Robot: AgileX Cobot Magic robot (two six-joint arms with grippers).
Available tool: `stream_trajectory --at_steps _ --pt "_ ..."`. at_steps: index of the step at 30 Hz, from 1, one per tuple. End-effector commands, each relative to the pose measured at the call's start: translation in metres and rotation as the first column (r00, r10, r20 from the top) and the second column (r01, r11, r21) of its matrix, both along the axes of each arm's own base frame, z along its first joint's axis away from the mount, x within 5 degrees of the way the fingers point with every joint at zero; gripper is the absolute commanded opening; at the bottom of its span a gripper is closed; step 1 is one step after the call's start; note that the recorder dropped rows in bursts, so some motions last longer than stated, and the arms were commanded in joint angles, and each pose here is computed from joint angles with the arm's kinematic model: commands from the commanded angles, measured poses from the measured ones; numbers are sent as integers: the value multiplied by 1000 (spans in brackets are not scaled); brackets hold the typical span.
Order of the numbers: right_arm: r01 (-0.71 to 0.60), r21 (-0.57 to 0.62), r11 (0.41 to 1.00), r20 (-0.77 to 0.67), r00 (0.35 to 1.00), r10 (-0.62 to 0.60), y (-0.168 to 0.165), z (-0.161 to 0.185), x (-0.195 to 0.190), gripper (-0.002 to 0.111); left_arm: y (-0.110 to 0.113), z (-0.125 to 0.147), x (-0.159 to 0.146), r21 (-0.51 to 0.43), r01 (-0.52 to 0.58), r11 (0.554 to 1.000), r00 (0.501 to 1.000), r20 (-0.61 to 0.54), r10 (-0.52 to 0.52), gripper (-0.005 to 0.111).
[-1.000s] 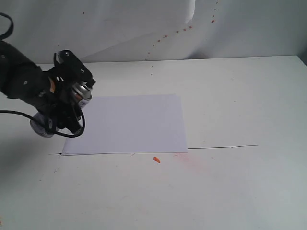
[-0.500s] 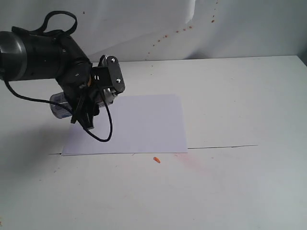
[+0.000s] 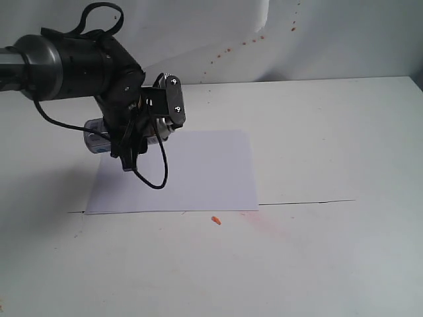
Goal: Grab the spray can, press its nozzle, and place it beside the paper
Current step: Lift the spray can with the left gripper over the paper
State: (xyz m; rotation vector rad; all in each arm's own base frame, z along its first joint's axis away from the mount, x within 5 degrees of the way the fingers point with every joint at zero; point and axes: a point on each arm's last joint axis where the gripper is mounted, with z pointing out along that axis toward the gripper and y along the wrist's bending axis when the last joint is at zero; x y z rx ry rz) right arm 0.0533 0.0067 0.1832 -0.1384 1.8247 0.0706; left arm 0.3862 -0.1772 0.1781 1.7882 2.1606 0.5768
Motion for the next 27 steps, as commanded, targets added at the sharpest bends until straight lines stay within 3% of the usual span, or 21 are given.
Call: stream_trajectory --at_steps 1,27 --pt "7 -7 1000 6 1000 -7 -1 -1 0 0 0 8 0 -9 22 1000 1000 -7 -22 0" --pt "8 -18 1000 7 1000 -8 -1 -1 0 0 -2 6 -4 -39 -11 999 999 -48 9 0"
